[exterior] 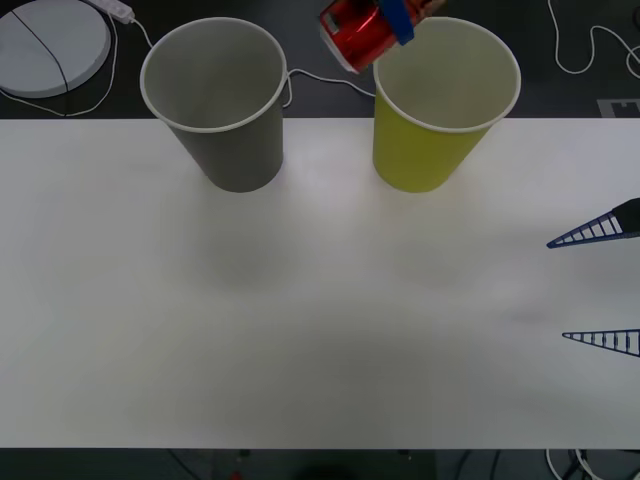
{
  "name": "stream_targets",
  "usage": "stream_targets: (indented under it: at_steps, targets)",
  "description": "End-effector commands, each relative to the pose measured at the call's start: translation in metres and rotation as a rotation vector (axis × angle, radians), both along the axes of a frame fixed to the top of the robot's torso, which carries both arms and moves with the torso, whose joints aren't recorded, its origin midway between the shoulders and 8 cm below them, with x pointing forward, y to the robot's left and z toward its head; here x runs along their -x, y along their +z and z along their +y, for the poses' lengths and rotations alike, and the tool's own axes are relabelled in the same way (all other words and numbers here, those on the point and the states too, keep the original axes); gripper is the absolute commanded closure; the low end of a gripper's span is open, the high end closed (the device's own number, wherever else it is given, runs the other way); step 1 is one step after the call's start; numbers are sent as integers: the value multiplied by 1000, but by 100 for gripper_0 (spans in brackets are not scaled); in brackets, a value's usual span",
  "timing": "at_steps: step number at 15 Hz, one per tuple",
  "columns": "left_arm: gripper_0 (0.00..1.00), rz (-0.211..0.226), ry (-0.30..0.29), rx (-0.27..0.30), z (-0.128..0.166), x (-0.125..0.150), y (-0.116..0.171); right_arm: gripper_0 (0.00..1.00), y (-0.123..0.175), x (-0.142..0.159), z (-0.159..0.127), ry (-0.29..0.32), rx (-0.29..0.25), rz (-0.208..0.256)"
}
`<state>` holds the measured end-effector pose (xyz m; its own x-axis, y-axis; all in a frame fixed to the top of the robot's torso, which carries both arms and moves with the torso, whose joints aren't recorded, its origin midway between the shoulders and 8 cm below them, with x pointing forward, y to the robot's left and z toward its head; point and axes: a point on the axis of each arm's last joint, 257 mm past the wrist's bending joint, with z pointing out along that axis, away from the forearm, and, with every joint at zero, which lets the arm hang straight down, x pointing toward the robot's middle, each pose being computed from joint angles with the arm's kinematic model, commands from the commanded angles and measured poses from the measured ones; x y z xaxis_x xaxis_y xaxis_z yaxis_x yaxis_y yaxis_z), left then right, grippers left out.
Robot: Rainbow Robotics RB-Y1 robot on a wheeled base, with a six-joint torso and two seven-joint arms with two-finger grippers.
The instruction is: Put the can into the green bin and the plastic bottle into the gray bin
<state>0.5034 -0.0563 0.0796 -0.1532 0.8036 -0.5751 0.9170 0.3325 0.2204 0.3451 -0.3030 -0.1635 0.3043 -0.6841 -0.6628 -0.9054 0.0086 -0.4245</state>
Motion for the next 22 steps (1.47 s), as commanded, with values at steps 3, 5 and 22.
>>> stream_targets:
  at_steps: [3, 5, 22]
  targets:
    - [100, -47, 73, 19, -58, -31, 0, 0, 0, 0, 0, 0, 0, 0]
    - [100, -63, 93, 58, -83, -40, -2, 0, 0, 0, 0, 0, 0, 0]
    - [30, -168, 150, 22, -111, -75, -43, 0, 0, 0, 0, 0, 0, 0]
